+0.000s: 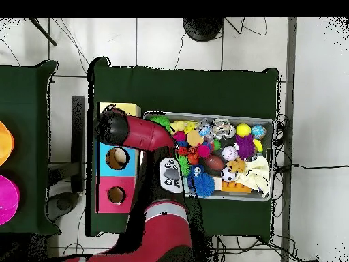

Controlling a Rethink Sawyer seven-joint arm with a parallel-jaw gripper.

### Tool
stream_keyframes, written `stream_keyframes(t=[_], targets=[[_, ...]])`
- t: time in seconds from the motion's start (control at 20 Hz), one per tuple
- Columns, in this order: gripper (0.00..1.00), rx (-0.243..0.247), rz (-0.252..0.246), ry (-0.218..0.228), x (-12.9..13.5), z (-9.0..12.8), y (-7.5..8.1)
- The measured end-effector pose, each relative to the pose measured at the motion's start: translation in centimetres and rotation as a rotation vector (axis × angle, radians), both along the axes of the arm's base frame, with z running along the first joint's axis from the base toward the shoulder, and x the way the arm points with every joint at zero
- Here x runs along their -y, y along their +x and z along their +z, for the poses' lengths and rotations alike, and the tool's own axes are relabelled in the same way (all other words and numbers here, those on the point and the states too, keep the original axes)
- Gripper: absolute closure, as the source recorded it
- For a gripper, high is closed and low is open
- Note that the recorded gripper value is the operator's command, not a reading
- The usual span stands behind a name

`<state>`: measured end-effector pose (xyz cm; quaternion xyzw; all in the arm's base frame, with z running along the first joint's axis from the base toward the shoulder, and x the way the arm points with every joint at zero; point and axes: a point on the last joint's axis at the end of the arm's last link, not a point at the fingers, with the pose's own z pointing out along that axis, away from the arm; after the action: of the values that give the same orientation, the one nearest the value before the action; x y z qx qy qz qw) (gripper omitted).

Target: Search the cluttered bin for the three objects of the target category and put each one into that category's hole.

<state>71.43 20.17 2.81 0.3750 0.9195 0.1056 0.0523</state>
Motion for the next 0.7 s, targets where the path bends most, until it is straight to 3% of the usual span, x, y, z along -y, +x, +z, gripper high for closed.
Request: stream_keyframes(t=[0.2, 0.35, 0.7], targets=[[1.0, -0.013, 0.035, -0.034, -0.1, 0.0, 0.0], [1.0, -0.042, 0.165, -0.103, -1.0, 0.8, 0.2], [1.0, -0.083, 0.284, -0.17, -1.2, 2.2, 1.0]])
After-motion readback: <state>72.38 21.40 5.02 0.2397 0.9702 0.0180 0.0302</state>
